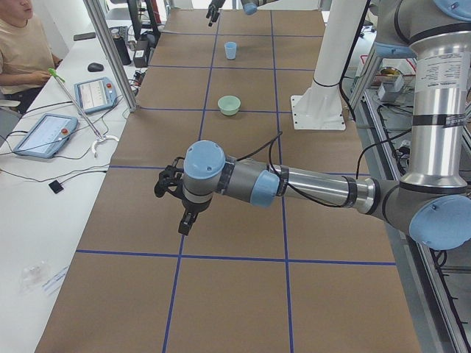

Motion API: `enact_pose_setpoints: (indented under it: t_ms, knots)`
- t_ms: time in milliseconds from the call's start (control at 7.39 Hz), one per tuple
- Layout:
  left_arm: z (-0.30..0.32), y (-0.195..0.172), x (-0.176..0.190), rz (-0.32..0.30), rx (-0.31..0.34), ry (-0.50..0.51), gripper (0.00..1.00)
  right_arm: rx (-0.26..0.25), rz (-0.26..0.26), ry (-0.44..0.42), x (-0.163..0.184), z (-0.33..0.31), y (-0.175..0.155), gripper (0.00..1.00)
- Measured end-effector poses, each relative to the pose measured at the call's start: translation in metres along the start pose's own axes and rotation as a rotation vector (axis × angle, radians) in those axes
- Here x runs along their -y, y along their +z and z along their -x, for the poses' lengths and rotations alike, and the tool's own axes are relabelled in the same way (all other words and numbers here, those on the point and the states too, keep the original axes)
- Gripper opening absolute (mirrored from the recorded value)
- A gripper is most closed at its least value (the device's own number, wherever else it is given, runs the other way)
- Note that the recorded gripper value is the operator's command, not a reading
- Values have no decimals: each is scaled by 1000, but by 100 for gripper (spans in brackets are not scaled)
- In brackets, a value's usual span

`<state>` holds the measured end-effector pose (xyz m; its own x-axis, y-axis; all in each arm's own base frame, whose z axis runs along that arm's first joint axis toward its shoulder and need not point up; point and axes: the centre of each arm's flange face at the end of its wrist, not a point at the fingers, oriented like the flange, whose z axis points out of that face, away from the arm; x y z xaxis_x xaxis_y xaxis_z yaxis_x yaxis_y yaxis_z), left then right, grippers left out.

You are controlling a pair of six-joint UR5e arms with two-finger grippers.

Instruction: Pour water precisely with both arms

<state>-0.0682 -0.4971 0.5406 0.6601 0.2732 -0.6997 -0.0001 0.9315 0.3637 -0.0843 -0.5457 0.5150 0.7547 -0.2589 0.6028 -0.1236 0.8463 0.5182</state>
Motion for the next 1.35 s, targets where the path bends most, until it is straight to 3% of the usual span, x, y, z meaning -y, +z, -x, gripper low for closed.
enact_pose_setpoints:
  t_ms: [406, 677, 812, 1083, 1353]
  knots:
    - [-78, 25, 59, -6, -51, -79, 100, 23, 187, 39, 23, -73, -42, 100]
    - [-134, 51, 73, -36, -119, 5, 100, 43, 298, 1, 9, -118, -54, 100]
    - [-169, 73, 77, -15, -159, 33, 100, 47, 345, -20, -10, -147, -54, 100]
    - [-257, 112, 89, 36, -208, -49, 100, 45, 415, 17, -53, -204, -44, 99]
    - [-358, 154, 93, 53, -197, -134, 100, 37, 444, 64, -78, -223, -39, 100]
